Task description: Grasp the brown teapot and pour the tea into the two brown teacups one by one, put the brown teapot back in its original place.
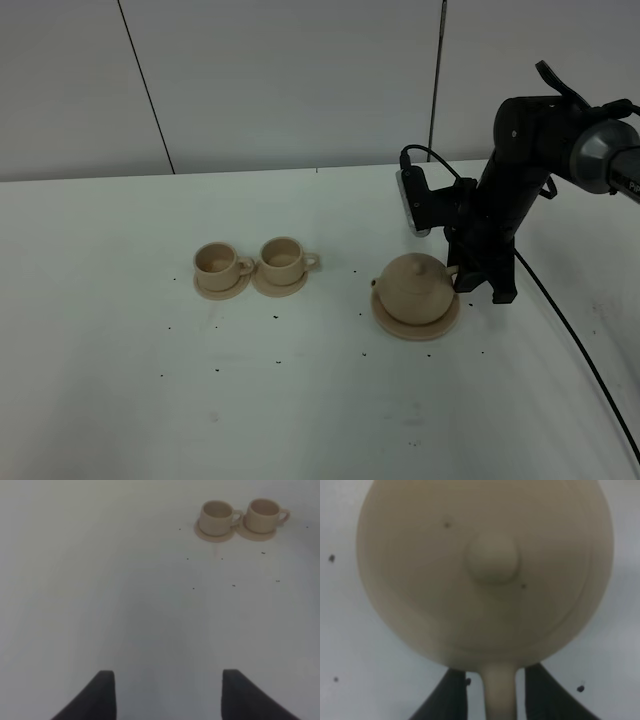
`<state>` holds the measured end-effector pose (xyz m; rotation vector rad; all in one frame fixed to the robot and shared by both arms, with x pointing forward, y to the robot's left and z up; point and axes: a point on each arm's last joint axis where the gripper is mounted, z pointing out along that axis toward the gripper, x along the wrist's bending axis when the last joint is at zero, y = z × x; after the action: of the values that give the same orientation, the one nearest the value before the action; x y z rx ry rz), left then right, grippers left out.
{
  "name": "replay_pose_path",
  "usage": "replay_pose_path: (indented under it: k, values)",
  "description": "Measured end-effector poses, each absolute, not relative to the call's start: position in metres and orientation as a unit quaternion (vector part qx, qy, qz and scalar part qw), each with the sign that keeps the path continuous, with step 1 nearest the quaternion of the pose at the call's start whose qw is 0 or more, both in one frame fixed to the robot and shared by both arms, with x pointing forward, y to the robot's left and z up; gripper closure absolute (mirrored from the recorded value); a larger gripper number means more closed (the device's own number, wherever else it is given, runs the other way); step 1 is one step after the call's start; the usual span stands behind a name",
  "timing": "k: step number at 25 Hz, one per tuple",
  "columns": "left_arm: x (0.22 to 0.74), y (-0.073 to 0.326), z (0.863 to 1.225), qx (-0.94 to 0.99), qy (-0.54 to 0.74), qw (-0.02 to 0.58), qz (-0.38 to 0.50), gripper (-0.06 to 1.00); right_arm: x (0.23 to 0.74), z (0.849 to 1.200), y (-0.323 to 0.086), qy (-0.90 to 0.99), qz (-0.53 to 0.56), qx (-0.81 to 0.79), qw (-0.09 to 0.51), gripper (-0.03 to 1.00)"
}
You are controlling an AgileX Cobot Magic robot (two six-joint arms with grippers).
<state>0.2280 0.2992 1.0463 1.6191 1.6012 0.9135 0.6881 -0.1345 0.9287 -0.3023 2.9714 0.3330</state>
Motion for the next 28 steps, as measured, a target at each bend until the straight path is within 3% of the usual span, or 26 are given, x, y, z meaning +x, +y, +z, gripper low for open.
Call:
replay_pose_path:
  k: [28]
  values:
    - [0.228, 0.299, 1.046, 0.621, 0.614, 0.337, 0.351, 0.41, 0.687, 0.936, -0.121, 0.984, 0.071, -0.136, 0.09, 0.68]
